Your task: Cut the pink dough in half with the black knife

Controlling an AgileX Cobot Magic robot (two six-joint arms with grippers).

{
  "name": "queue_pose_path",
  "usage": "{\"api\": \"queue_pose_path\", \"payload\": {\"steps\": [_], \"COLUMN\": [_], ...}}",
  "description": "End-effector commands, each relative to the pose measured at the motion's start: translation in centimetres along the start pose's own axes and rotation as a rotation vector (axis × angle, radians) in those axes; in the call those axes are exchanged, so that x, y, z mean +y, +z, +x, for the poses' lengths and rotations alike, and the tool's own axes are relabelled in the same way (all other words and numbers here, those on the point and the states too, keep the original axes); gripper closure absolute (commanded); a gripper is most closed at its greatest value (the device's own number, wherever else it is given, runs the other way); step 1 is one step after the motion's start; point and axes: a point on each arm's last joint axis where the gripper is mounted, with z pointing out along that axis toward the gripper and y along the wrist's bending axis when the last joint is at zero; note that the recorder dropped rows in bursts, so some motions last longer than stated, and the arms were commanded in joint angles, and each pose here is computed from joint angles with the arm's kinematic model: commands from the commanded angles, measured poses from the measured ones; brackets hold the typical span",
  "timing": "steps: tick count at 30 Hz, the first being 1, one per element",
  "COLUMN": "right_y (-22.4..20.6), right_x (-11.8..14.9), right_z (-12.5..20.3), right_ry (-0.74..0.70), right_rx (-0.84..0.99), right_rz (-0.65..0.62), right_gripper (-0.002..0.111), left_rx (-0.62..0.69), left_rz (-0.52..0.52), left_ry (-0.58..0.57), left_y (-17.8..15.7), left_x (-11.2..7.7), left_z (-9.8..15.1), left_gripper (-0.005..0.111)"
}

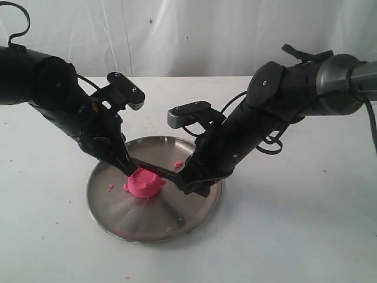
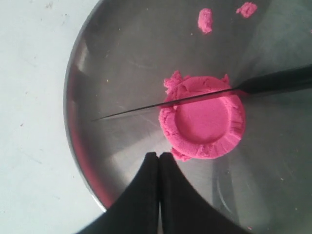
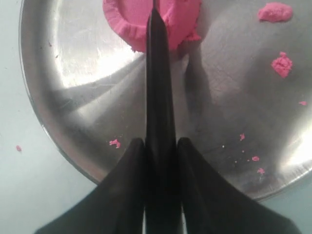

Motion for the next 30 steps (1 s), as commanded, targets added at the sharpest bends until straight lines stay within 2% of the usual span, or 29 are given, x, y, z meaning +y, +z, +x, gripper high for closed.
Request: {"api": "queue_pose_path", "payload": {"steps": [1, 10, 15, 20, 30], "right_y": [-0.6, -2.8, -2.7, -2.3, -1.4], "right_x": [0.5, 1.5, 1.4, 1.3, 1.6], "right_z": [-0.2, 0.0, 1.8, 3.0, 3.1], "right_ry": [-0.015, -0.045, -0.028, -0.105, -0.172], "right_rx": [-0.011, -0.043, -0.065, -0.032, -0.073], "right_rz": [-0.014, 0.001, 0.064, 0.074, 0.072], "right_gripper": [0.108, 0.108, 0.108, 0.108, 0.108], "left_rx": [0.022, 0.020, 0.022, 0.020, 0.030], "left_rz": [0.001, 0.001, 0.002, 0.001, 0.004], "left_ry": [-0.047, -0.046, -0.046, -0.046, -0.047], "left_y": [0.2, 0.1, 0.1, 0.1, 0.5], "left_x": [0.2, 0.2, 0.2, 0.2, 0.2], "left_z": [0.5, 0.4, 0.4, 0.4, 0.5], "left_gripper": [0.107, 0.107, 0.107, 0.107, 0.107]}}
